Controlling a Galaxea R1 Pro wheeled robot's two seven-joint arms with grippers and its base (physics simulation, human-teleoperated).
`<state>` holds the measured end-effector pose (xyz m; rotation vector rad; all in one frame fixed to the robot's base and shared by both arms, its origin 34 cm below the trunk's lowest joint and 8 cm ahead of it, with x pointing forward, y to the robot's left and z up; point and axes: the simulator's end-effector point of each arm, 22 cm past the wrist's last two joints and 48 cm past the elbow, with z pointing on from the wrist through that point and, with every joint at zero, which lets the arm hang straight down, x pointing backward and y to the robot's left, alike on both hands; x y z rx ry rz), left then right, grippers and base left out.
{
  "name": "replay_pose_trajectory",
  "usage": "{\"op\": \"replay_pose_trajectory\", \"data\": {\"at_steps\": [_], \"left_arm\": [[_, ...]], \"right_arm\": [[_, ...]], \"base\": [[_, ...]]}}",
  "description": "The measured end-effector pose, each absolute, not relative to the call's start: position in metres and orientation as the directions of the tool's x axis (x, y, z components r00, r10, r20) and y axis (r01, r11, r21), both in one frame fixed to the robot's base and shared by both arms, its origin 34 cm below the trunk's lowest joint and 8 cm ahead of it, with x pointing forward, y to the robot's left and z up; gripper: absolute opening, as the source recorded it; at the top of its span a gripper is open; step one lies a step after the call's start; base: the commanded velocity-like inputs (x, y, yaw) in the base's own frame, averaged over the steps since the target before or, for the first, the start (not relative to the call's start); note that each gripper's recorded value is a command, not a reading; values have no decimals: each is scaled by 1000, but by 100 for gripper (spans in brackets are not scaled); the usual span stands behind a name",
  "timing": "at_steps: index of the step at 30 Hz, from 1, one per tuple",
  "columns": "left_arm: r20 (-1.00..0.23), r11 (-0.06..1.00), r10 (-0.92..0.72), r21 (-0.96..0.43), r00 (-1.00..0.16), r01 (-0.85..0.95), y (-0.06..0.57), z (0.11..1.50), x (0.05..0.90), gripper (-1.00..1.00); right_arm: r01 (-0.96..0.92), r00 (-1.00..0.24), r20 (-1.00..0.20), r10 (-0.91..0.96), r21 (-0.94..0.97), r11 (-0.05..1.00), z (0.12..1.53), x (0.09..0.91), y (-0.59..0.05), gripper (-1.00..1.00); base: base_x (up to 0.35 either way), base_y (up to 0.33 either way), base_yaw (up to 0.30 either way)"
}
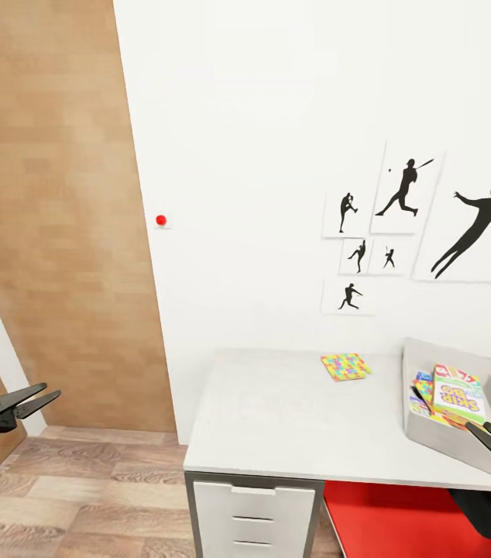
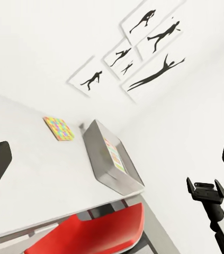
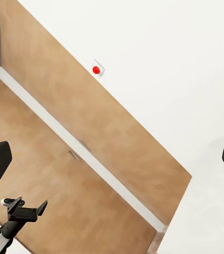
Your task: Put all the toys in the child's room - the three board games (two on the bed and one on the table), the two jigsaw puzzles on the table, and the tennis ball on the table - inside the toy box on the table in the child's room.
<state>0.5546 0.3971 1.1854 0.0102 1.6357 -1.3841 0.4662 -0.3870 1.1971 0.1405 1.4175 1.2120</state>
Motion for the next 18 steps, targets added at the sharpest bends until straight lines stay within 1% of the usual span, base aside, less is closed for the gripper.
{"op": "replay_pose_trajectory", "data": {"at_steps": [10,13,18], "left_arm": [[-647,357,-538,-756,-541,549,397,1185,555,100],[-647,357,-538,-756,-541,549,397,1186,554,100],[-647,357,-538,-755,-540,549,397,1186,554,100]], "right_arm": [[-546,-287,-660,694,708,448,1197,466,-387,100],[-546,-287,-660,695,708,447,1197,466,-387,100],[-547,-287,-659,695,708,446,1197,466,-387,100]], "base": [[10,-5,1],[109,24,0],[187,59,0]]}}
